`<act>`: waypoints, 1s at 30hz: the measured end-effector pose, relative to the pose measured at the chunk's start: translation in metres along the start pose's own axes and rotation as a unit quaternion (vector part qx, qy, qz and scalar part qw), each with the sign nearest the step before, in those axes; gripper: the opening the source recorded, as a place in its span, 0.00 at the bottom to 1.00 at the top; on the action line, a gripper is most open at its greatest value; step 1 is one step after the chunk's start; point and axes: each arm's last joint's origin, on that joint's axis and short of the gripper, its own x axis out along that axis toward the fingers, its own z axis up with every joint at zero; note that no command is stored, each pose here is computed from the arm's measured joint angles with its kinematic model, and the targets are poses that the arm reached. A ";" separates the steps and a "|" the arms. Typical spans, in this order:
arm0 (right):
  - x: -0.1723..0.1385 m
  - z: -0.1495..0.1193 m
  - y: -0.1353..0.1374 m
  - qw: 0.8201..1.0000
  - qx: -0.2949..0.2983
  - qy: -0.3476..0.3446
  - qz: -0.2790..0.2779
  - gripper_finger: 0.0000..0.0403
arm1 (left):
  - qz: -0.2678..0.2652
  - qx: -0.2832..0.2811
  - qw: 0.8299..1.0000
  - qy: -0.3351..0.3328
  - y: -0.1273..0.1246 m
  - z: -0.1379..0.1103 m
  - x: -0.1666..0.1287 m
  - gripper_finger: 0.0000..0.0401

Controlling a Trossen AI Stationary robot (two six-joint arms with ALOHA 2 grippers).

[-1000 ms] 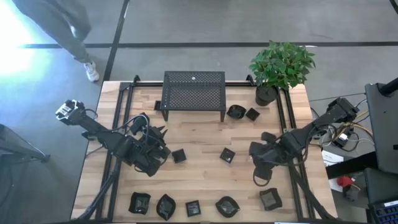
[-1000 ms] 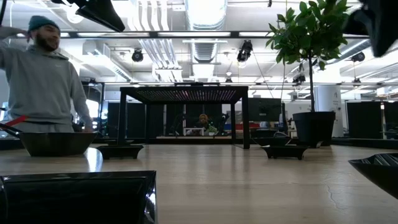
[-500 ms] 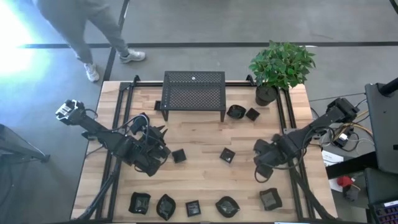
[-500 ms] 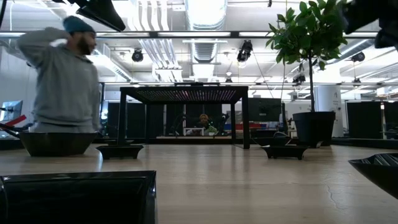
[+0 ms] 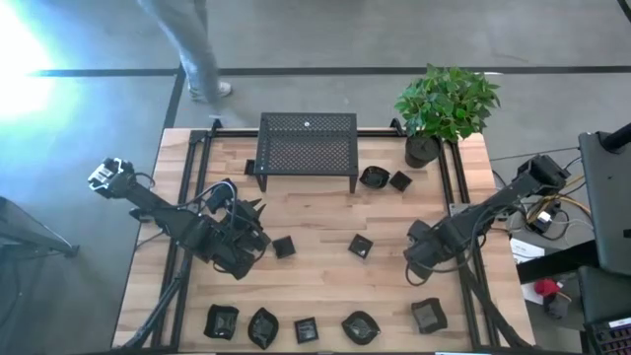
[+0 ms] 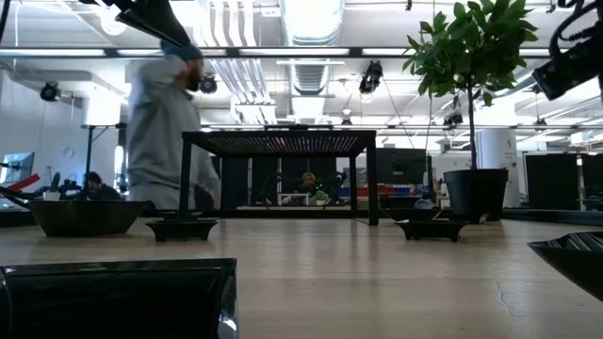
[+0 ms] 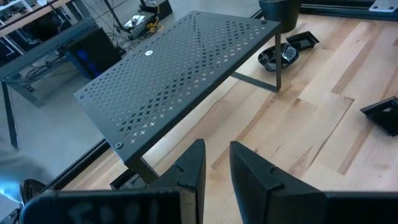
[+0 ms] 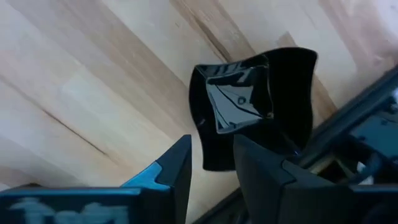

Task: Pick & Place Mini shaped plates
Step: Stack the black distorted square plate on top of the other black distorted square plate

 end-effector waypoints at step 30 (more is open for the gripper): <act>0.058 -0.001 -0.009 1.000 -0.014 0.013 0.002 0.22 | -0.002 -0.006 1.000 0.000 -0.001 0.000 0.000 0.17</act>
